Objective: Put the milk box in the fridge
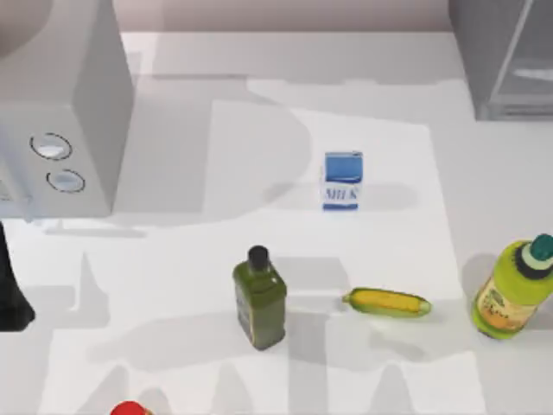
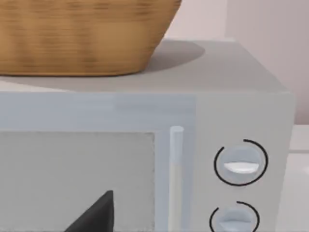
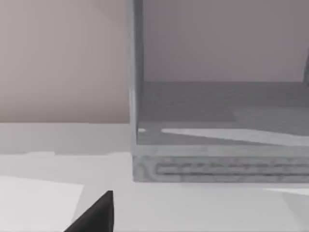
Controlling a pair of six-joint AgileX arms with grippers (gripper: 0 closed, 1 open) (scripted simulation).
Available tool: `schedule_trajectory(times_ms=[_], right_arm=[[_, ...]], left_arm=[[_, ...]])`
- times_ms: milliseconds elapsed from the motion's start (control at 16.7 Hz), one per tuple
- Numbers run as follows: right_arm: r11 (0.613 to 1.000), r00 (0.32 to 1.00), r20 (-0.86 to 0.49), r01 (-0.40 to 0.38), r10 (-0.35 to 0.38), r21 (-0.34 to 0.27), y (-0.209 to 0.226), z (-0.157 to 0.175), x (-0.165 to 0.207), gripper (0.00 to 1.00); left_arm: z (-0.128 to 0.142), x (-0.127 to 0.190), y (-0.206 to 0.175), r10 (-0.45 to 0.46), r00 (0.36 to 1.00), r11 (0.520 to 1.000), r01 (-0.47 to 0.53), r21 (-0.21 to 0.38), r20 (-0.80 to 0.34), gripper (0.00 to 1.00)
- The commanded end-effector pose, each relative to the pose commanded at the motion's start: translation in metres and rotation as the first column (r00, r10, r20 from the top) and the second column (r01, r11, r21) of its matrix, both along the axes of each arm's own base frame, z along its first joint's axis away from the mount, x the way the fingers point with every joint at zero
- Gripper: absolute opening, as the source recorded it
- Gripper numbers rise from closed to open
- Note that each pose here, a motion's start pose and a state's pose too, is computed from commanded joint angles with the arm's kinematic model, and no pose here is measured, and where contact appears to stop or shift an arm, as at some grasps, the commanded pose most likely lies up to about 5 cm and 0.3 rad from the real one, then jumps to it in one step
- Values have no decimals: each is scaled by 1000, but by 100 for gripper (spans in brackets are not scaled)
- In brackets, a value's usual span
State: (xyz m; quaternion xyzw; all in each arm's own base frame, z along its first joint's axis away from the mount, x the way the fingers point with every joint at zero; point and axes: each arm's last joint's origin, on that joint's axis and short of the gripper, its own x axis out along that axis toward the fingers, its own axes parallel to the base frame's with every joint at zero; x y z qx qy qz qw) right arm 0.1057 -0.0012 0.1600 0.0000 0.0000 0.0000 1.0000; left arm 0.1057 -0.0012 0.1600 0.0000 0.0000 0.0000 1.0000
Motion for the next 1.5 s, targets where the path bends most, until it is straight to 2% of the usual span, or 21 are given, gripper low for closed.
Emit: schedule_trajectory(times_ms=[240, 480, 660, 900, 1140, 1320, 1500], right_arm=[[1000, 1000, 6, -5, 5, 6, 1, 6, 1, 100], [999, 1000, 9, -17, 17, 37, 10, 32, 11, 100], [998, 999, -26, -19, 21, 66, 23, 54, 34, 100], [996, 994, -112, -8, 18, 87, 60, 67, 86, 100], [997, 979, -204, 8, 7, 74, 121, 41, 144, 100], [999, 966, -257, 15, -3, 46, 173, -3, 171, 100], [1000, 958, -288, 16, -10, 19, 216, -52, 181, 100]], left_arm=[[0, 0, 0, 0, 1000, 1000, 0, 0, 0, 100], [0, 0, 0, 0, 1000, 1000, 0, 0, 0, 100], [0, 0, 0, 0, 1000, 1000, 0, 0, 0, 100], [0, 0, 0, 0, 1000, 1000, 0, 0, 0, 100], [0, 0, 0, 0, 1000, 1000, 0, 0, 0, 100], [0, 0, 0, 0, 1000, 1000, 0, 0, 0, 100], [0, 0, 0, 0, 1000, 1000, 0, 0, 0, 100]])
